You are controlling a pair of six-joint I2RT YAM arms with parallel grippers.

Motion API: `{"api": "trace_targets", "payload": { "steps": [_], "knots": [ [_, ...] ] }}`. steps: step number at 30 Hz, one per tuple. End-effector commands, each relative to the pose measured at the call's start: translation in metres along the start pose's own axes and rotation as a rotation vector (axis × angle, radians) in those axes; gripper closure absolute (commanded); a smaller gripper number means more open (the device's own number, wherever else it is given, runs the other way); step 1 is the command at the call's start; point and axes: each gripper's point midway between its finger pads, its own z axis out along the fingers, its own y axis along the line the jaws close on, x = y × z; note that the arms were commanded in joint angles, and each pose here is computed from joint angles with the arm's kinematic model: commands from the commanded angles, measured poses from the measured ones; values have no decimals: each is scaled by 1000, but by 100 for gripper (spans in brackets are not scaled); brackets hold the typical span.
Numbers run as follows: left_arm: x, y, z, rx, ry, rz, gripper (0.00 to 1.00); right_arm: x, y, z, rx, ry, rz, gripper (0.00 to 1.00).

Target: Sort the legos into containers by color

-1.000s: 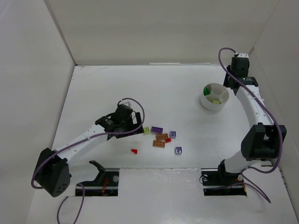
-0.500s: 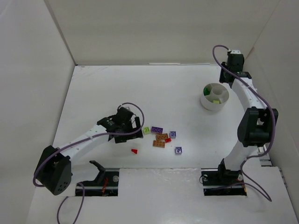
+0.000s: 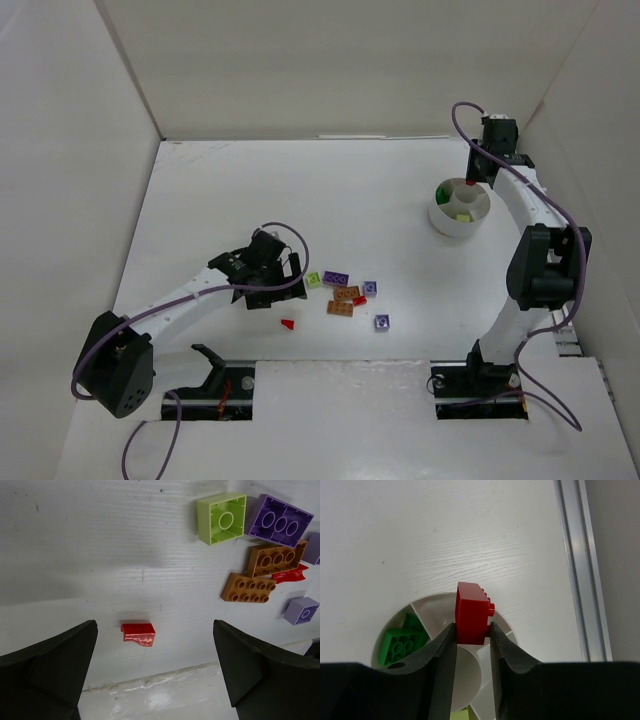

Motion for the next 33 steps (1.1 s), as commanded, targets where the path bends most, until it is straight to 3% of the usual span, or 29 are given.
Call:
{"api": "trace_targets", "payload": {
  "steps": [1,5,6,10,14,17,22,33],
  "knots": [
    [8,1,0,-6,26,0,0,-5,-9,-3,24,14,23,84],
    [12,1,0,-9,37,11,0,-6,-11,-3,35,22,30,76],
    [14,0,0,-7,40,19,0,-6,-11,-3,35,22,30,68],
    [17,0,-1,-4,44,19,4,-6,-10,-3,35,22,39,65],
    [19,1,-1,-3,42,7,5,-11,-5,-8,1,14,42,85],
    [20,2,-3,6,34,7,6,-14,-2,-12,-37,3,-20,93],
    [18,0,-3,13,28,8,6,-1,-11,-9,-66,70,-173,96],
    [20,0,0,11,42,16,7,-3,-3,-11,-203,64,-247,96]
  ]
}}
